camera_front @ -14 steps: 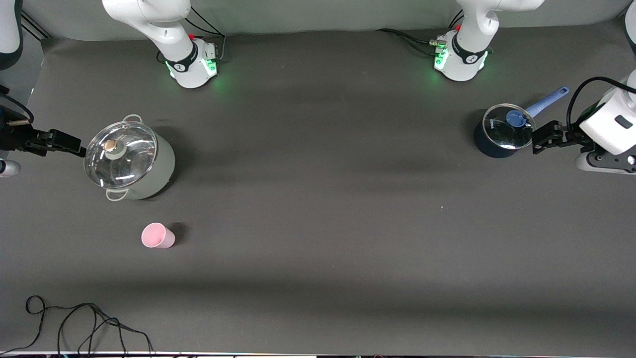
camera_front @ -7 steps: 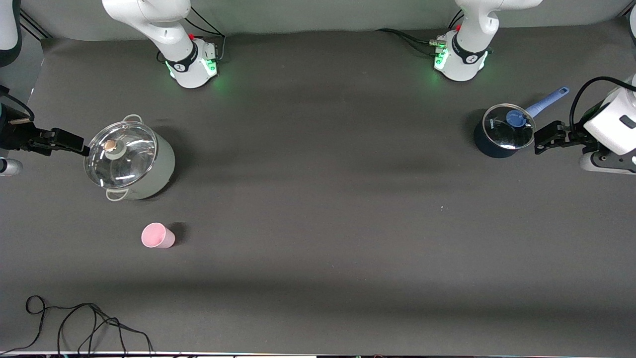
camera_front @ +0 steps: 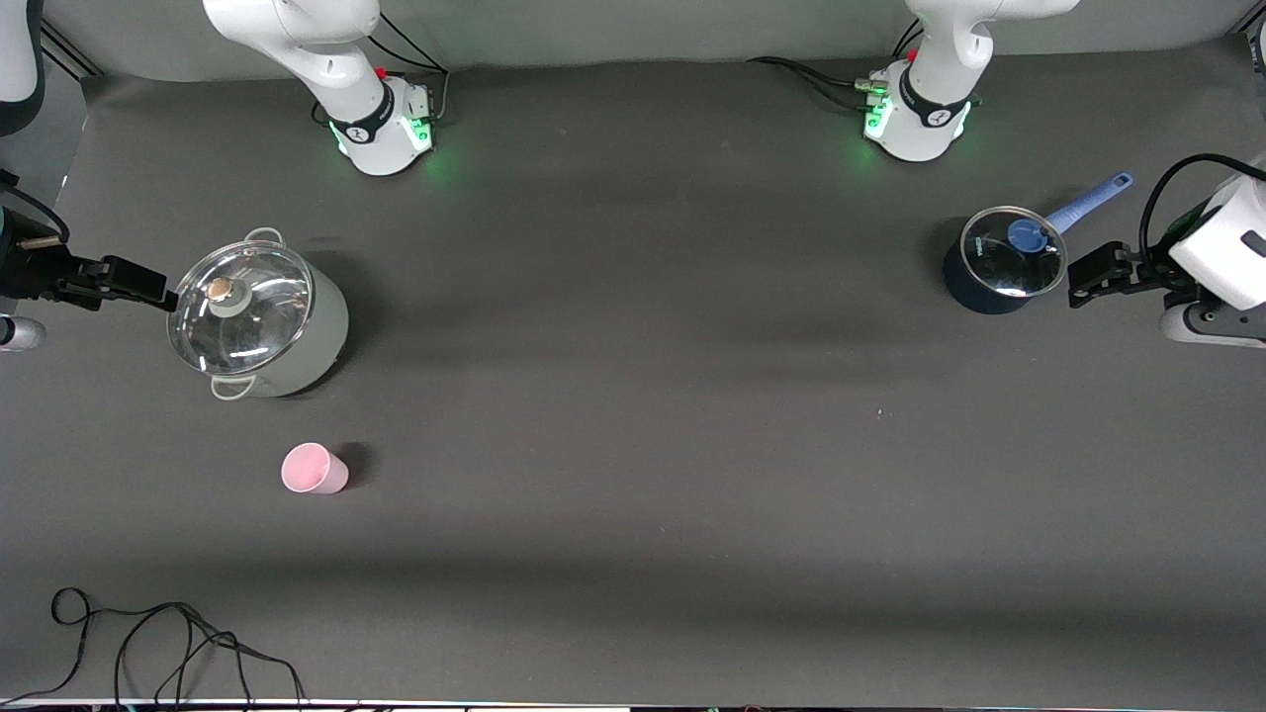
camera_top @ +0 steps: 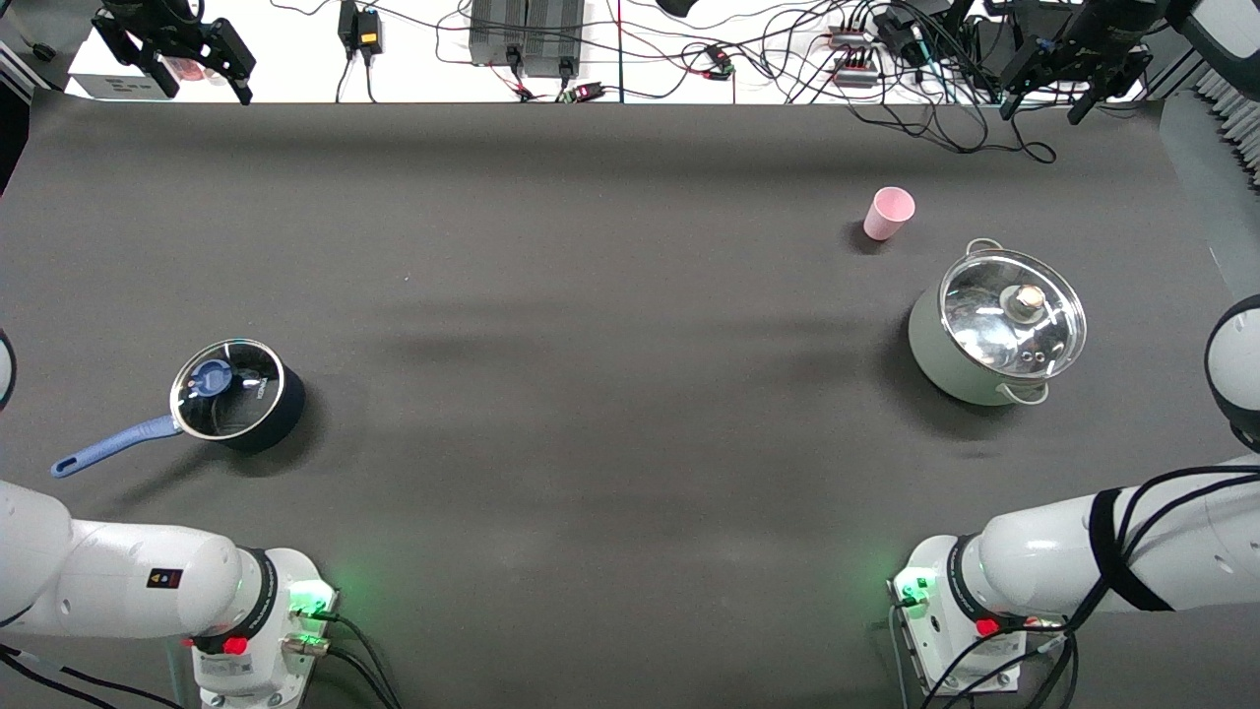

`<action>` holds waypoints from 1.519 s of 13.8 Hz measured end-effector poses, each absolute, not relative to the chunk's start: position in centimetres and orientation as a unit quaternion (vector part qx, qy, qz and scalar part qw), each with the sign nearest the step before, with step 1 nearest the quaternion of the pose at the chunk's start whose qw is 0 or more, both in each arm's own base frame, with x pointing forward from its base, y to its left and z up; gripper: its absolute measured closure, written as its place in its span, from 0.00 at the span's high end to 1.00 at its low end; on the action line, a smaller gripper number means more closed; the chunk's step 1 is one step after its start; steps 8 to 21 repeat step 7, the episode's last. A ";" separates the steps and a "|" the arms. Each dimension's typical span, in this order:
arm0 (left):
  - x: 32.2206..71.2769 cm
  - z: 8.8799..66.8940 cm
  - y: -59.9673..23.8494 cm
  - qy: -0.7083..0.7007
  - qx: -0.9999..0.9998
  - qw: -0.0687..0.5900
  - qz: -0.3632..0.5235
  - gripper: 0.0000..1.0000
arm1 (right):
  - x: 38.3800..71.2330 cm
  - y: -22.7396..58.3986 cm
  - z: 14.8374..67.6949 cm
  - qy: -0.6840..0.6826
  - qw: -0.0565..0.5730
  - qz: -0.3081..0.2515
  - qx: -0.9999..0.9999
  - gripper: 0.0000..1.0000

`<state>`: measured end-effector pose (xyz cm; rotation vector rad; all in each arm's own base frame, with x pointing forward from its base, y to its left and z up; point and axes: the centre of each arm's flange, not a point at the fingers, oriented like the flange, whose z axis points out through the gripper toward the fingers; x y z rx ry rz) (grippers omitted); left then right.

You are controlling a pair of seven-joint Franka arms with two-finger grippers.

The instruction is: Transfer pink cup from left to right arm

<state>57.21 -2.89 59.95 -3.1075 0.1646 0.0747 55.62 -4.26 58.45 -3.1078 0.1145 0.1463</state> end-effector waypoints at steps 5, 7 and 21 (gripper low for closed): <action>57.3 59.9 -2.6 0.050 -0.998 0.014 0.025 1.00 | 55.6 -4.4 58.4 0.037 0.009 0.047 -0.998 1.00; 57.3 59.9 -2.6 0.050 -0.998 0.014 0.025 1.00 | 55.7 -4.5 58.5 0.036 0.002 0.045 -0.998 1.00; 57.3 59.9 -2.6 0.050 -0.998 0.014 0.025 1.00 | 55.7 -4.5 58.5 0.036 0.002 0.045 -0.998 1.00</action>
